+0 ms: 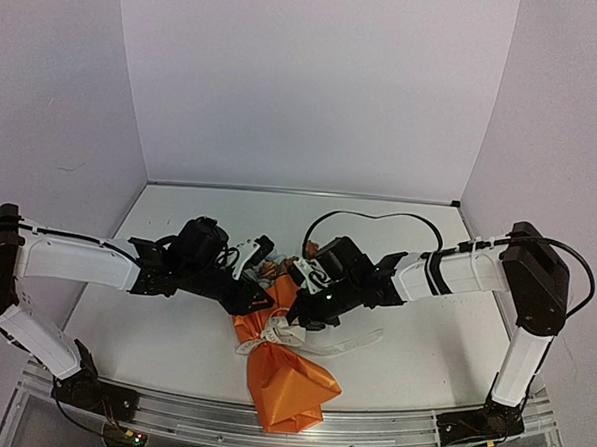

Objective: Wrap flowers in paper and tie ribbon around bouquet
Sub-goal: Cross the half-tied ribbon over the folded bouquet.

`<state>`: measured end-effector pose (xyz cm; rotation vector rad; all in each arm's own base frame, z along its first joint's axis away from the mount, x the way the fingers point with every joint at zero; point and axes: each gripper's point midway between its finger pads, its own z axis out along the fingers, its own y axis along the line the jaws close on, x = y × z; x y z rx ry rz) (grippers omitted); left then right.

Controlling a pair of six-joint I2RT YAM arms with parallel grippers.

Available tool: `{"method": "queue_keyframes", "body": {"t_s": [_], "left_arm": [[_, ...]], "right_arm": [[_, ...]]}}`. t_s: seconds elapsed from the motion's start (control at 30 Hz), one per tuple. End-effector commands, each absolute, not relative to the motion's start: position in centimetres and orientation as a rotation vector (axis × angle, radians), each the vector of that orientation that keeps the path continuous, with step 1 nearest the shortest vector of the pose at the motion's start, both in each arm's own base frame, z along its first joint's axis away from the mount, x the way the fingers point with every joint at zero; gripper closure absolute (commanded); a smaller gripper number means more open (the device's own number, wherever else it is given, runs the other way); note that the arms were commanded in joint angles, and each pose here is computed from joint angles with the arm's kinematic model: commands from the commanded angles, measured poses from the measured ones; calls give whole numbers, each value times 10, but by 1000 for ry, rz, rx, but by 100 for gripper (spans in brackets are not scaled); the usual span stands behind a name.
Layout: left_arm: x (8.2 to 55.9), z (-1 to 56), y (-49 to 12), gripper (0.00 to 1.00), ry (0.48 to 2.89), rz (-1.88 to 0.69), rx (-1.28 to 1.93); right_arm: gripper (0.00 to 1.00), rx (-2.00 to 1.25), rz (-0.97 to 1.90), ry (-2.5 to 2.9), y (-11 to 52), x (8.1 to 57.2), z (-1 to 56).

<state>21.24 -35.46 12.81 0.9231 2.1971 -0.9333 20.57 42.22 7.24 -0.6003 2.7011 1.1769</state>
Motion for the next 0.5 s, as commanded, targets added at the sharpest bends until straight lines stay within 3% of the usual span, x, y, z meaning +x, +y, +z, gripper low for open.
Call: {"method": "queue_keyframes", "body": {"t_s": [0.0, 0.47], "left_arm": [[213, 152, -369, 68, 2137, -1001, 958], [205, 136, -374, 67, 2204, -1009, 1053]], "right_arm": [[100, -637, 1181, 2628, 424, 206, 95], [100, -645, 1189, 2618, 427, 206, 98]]}}
